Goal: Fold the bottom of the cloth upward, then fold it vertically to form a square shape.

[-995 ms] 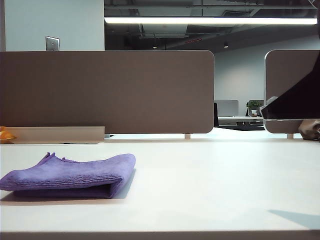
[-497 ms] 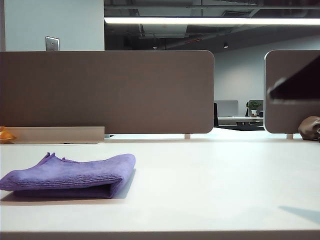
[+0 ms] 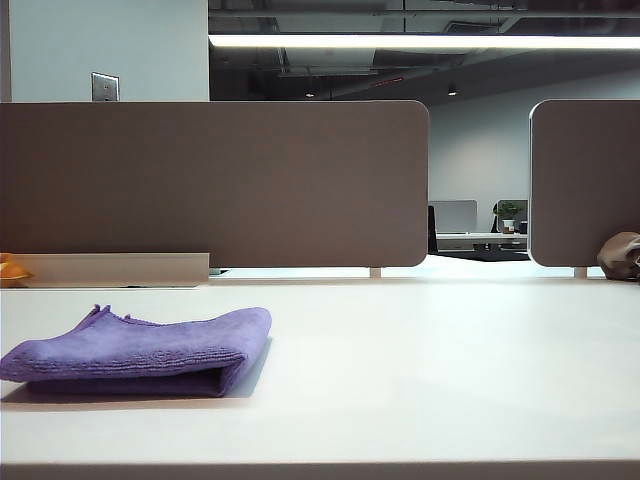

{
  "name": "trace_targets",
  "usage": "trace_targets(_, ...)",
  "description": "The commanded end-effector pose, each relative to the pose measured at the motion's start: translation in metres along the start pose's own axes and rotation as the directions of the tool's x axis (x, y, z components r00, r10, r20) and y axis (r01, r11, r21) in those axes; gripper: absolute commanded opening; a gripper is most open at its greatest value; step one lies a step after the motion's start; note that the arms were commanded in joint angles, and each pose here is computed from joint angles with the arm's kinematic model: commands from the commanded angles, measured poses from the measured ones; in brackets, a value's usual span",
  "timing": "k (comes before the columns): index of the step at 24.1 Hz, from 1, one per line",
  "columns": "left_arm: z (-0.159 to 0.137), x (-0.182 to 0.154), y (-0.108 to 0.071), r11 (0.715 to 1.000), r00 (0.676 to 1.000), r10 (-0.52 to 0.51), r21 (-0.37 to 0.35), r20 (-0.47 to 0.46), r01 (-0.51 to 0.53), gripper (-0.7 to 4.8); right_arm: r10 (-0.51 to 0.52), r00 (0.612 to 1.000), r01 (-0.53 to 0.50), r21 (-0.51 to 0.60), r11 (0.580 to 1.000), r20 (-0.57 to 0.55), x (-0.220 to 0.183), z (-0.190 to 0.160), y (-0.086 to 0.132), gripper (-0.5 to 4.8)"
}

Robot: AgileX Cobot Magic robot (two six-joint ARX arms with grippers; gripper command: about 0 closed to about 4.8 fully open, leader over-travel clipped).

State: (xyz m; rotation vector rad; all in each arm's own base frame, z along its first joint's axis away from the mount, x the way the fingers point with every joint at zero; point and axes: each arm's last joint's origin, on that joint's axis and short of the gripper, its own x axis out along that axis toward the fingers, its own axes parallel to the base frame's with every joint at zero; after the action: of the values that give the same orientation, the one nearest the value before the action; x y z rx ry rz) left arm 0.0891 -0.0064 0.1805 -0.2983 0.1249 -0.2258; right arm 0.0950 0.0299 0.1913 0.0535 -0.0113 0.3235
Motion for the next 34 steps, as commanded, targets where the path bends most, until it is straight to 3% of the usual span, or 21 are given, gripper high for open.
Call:
trace_targets(1, 0.000, 0.001, 0.000, 1.000, 1.000, 0.000, 0.002, 0.005, 0.000, -0.05, -0.050, 0.996, 0.051, -0.005, 0.999, 0.069, -0.005, 0.007, -0.005, -0.01)
trace_targets(9, -0.025, 0.008, 0.010, 1.000, 0.997, 0.022, -0.018, -0.073, -0.023, -0.05, -0.116, 0.986, 0.118, -0.007, 0.993, 0.118, -0.008, 0.003, -0.011, -0.01)
trace_targets(15, -0.027, 0.008, 0.010, 1.000, 0.997, 0.021, -0.017, -0.071, -0.023, -0.05, -0.117, 0.992, 0.118, -0.006, 0.993, 0.045, -0.004, -0.020, -0.013, -0.01)
trace_targets(17, -0.027, 0.008, 0.010, 1.000, 0.997, 0.022, -0.017, -0.071, -0.023, -0.05, -0.123, 0.990, 0.123, -0.003, 0.992, -0.062, -0.004, -0.032, -0.013, -0.01)
trace_targets(21, -0.027, 0.008, 0.010, 1.000, 0.997, 0.022, -0.017, -0.071, -0.023, -0.05, -0.126, 0.984, 0.127, -0.002, 0.992, -0.128, -0.004, -0.038, -0.013, -0.01)
trace_targets(34, -0.027, 0.008, 0.010, 1.000, 0.997, 0.022, -0.017, -0.073, -0.023, -0.05, -0.126, 0.980, 0.127, -0.001, 0.992, -0.152, -0.005, -0.040, -0.014, -0.01)
